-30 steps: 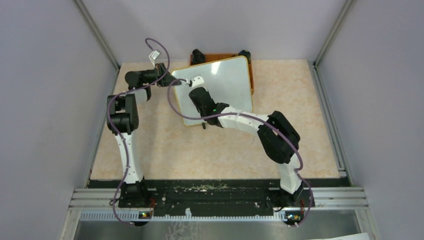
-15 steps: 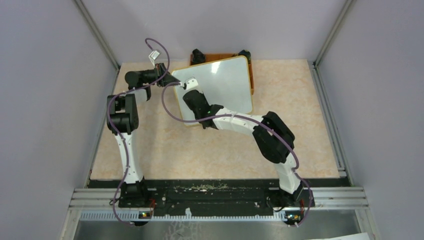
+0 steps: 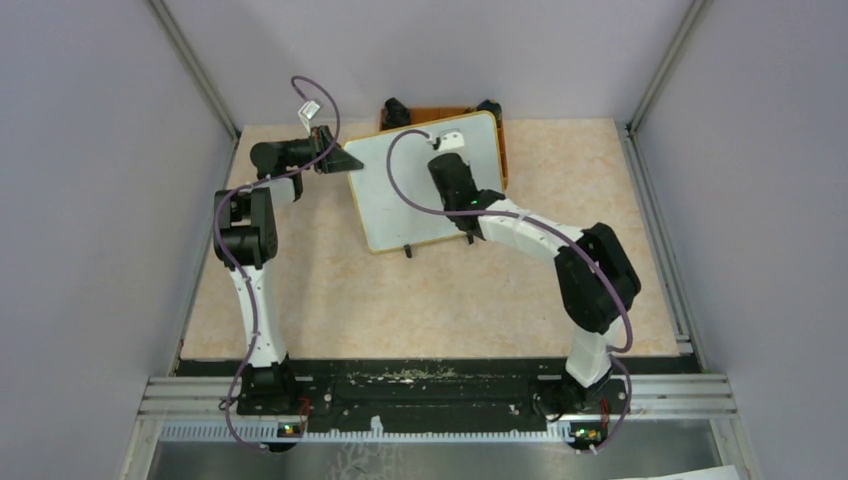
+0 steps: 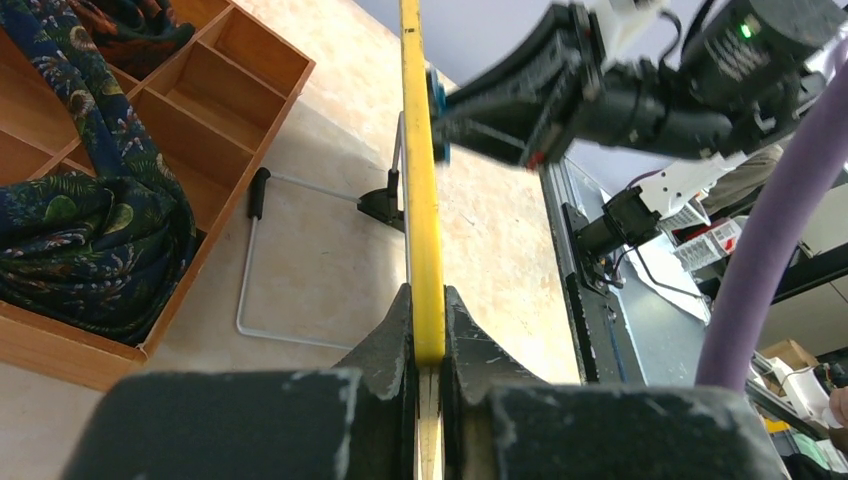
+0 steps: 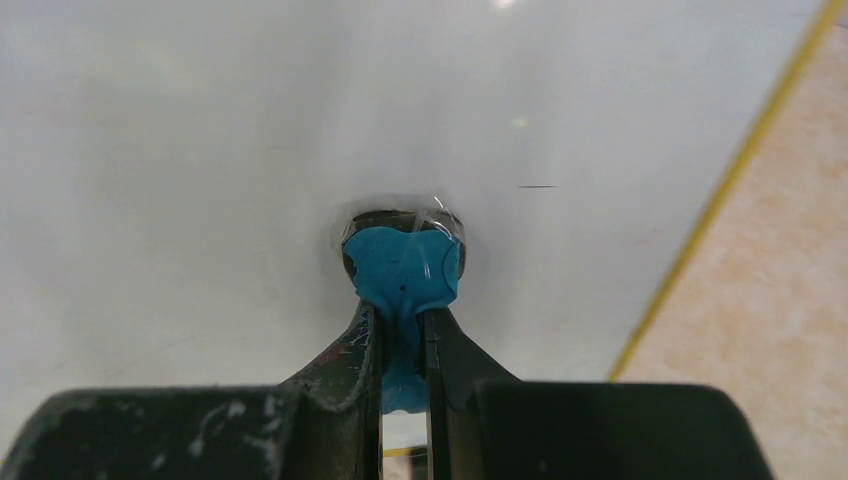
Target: Erase the whiteboard
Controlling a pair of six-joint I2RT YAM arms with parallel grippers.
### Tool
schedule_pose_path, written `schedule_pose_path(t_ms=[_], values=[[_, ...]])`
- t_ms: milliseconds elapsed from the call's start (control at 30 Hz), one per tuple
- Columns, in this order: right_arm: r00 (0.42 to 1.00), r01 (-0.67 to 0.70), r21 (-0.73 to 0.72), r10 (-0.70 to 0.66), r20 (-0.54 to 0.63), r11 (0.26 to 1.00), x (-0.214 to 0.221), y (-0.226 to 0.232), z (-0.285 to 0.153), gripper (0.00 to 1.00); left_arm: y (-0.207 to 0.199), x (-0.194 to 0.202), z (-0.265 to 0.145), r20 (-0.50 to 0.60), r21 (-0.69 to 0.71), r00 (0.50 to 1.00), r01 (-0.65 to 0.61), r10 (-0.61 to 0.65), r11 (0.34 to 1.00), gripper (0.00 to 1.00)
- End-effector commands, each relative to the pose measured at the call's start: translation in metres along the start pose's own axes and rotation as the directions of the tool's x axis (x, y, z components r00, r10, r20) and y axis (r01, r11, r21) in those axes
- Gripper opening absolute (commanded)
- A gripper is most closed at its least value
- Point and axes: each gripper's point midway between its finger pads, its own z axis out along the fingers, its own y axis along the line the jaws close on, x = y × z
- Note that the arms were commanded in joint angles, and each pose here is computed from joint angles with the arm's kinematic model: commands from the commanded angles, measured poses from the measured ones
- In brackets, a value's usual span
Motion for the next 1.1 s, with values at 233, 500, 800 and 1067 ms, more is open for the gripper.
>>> schedule_pose_path(t_ms=[233,500,800,1067], values=[[0.994,-0.083,-0.015,0.084,0.069,0.996,-0.031,-0.018,-0.005,0.00,-0.013,0.044,-0.015,-0.285,0.047,0.936,-0.200,0.205,0.979,0.00],[0.995,0.041,-0.134,-0.029,0.096,0.990,-0.037,0.078,-0.009,0.00,-0.015,0.043,-0.014,-0.285,0.048,0.936,-0.202,0.207,0.978,0.00],[0.986,0.149,-0.229,-0.128,0.104,0.962,-0.029,0.166,-0.013,0.00,-0.016,0.046,-0.014,-0.286,0.050,0.936,-0.199,0.204,0.979,0.00],[0.985,0.171,-0.152,-0.163,0.064,0.973,-0.014,0.149,0.007,0.00,-0.015,0.047,-0.014,-0.286,0.051,0.936,-0.199,0.205,0.979,0.00]])
